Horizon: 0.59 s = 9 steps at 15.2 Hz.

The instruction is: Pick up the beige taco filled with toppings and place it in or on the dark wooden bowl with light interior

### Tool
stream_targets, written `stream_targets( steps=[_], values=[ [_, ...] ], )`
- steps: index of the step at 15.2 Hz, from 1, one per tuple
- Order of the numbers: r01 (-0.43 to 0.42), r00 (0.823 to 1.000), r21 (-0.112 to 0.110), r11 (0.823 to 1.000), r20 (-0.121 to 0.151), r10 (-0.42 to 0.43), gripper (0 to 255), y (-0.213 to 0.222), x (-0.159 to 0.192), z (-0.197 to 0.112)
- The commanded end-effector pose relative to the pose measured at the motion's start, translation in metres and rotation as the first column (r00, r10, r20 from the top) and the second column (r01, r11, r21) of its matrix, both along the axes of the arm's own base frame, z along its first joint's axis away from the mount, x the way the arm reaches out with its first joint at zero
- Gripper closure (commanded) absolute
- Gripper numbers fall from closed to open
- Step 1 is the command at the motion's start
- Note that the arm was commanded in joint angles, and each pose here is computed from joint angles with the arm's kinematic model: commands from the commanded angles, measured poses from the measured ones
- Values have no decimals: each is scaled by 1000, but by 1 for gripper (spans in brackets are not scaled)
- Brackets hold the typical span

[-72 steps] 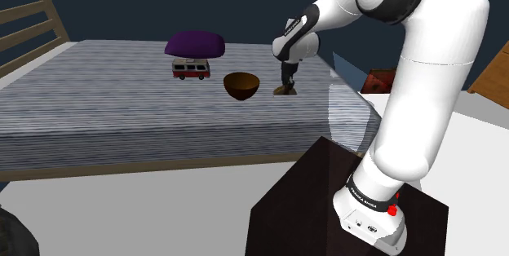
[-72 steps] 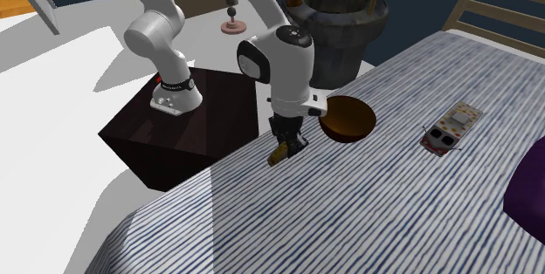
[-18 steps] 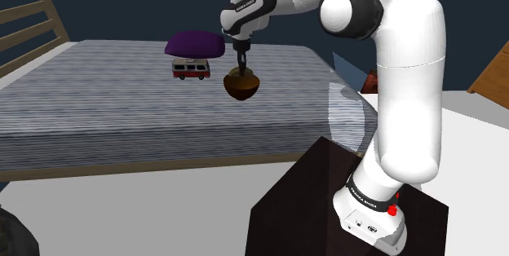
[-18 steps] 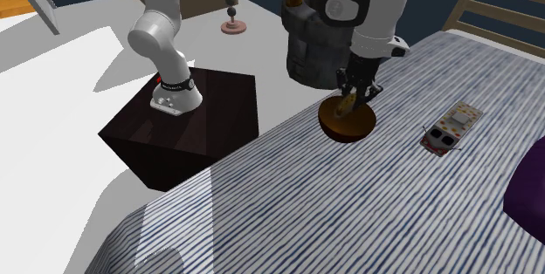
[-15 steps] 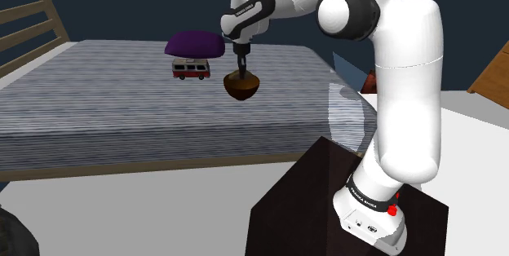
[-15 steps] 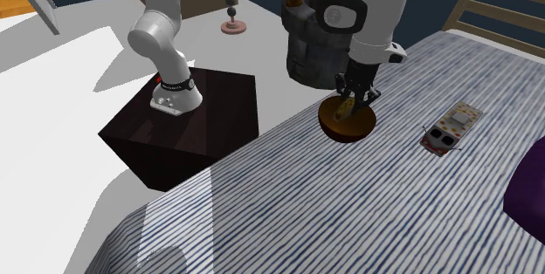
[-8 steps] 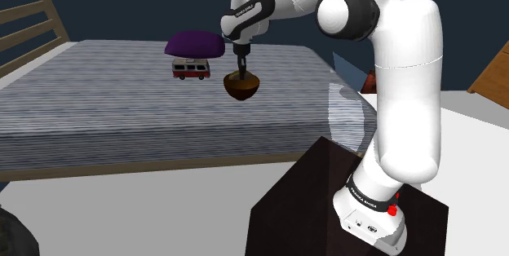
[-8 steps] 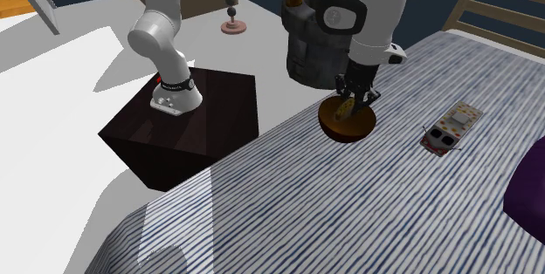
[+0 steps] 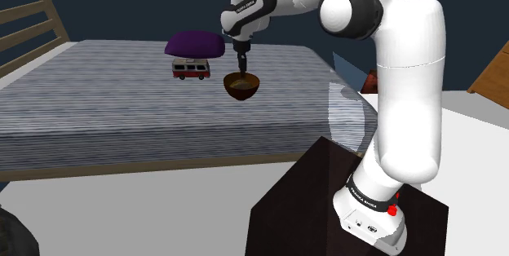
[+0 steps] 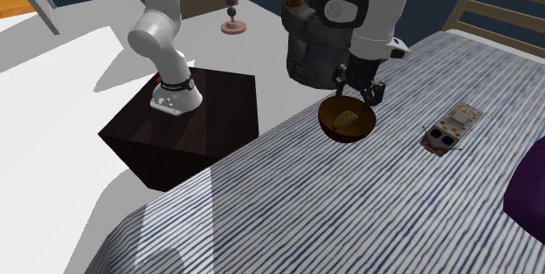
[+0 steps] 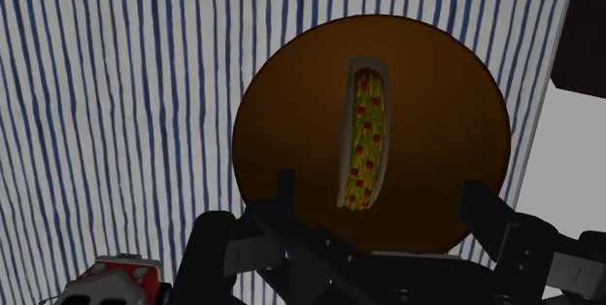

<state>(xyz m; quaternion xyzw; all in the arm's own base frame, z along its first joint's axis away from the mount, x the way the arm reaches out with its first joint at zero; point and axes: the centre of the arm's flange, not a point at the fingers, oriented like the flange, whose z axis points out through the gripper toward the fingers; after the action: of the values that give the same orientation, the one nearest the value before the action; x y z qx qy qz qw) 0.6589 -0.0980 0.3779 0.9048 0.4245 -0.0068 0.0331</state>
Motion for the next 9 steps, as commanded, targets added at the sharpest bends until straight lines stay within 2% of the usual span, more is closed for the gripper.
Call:
stream_targets(
  steps=[1,2,9],
  values=[
    [0,1000,0,1000,0,0,0,2,0,25],
    [0,1000,0,1000,0,0,0,2,0,35],
    [0,1000,0,1000,0,0,0,2,0,35]
  ],
)
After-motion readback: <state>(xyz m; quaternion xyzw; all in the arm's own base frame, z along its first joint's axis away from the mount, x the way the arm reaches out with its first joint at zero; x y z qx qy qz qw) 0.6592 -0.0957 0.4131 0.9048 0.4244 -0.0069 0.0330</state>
